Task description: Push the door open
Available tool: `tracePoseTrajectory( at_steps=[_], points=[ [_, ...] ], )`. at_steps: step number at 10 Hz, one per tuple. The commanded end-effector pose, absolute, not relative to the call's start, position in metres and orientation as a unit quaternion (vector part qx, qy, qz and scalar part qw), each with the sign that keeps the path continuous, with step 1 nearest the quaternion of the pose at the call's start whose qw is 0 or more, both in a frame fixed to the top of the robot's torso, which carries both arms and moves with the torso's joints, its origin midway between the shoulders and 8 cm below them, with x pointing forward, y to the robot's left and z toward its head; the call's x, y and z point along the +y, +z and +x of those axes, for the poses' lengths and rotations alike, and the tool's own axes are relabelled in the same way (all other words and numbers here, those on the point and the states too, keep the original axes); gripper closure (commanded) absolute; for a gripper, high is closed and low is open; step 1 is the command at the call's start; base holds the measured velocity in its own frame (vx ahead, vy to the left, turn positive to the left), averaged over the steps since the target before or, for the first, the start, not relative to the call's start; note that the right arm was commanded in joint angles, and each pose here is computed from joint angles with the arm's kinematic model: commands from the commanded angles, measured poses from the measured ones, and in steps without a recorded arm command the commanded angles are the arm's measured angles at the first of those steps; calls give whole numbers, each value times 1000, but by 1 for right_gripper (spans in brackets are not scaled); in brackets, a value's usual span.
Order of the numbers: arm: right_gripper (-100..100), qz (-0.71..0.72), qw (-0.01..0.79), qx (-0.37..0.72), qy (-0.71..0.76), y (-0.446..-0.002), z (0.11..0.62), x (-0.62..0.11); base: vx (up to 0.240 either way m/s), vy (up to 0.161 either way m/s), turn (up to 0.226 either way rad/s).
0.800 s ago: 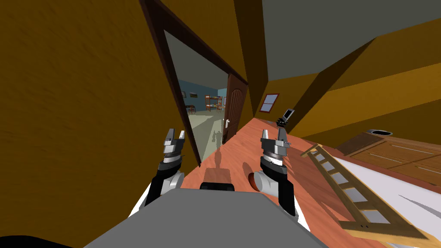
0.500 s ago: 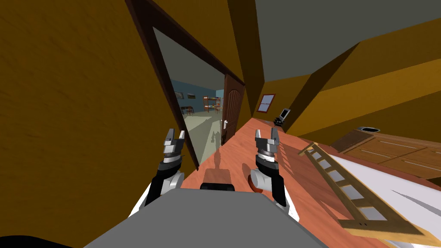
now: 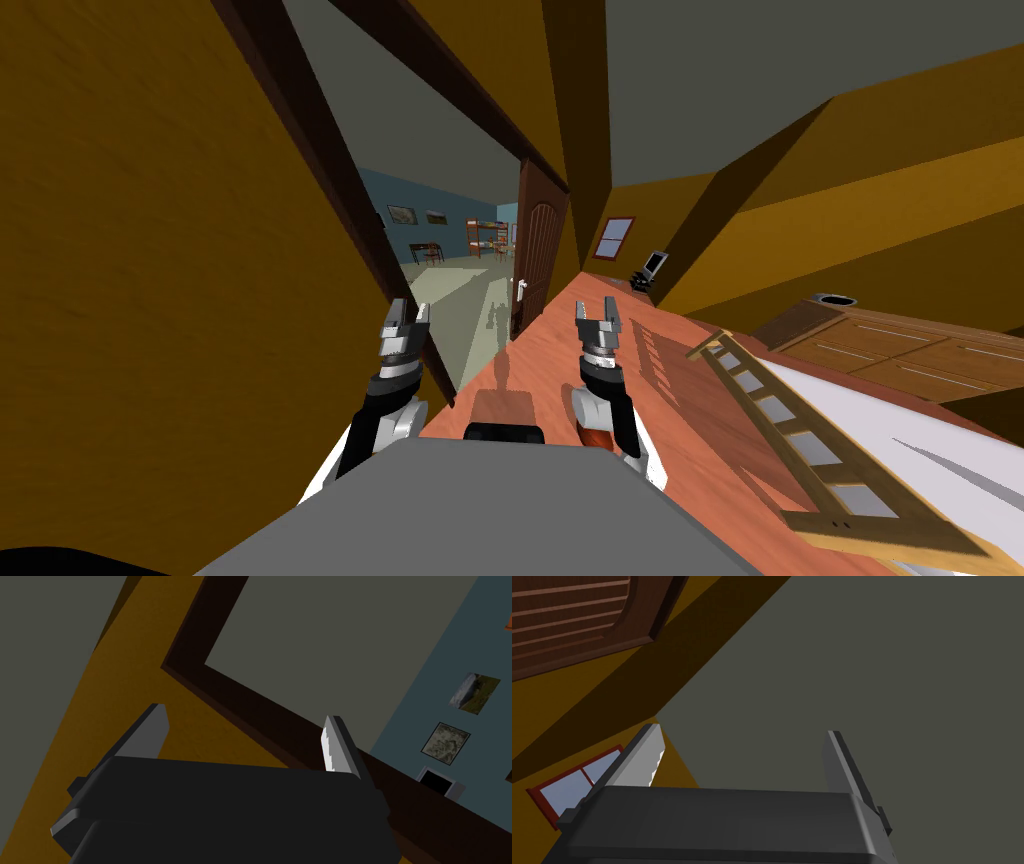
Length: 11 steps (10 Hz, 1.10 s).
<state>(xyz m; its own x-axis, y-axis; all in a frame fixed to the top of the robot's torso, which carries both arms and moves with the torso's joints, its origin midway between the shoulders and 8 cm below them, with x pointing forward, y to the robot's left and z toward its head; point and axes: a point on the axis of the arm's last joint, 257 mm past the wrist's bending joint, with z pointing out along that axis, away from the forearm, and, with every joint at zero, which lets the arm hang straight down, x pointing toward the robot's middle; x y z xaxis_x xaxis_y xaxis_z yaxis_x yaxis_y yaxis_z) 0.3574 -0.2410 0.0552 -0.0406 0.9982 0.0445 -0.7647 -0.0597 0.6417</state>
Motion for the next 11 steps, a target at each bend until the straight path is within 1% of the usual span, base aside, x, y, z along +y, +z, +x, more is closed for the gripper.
tracePoseTrajectory(
  at_steps=[1,3,5,11],
  points=[
    [-100,248,627,243,698,48,366,-226,149,-30,-115],
    [-100,243,600,259,717,37,378,-205,181,-17,-99],
    [-100,242,593,263,721,34,381,-199,98,12,-39],
    [-100,226,524,308,762,5,404,-141,130,-8,-90]
  ],
)
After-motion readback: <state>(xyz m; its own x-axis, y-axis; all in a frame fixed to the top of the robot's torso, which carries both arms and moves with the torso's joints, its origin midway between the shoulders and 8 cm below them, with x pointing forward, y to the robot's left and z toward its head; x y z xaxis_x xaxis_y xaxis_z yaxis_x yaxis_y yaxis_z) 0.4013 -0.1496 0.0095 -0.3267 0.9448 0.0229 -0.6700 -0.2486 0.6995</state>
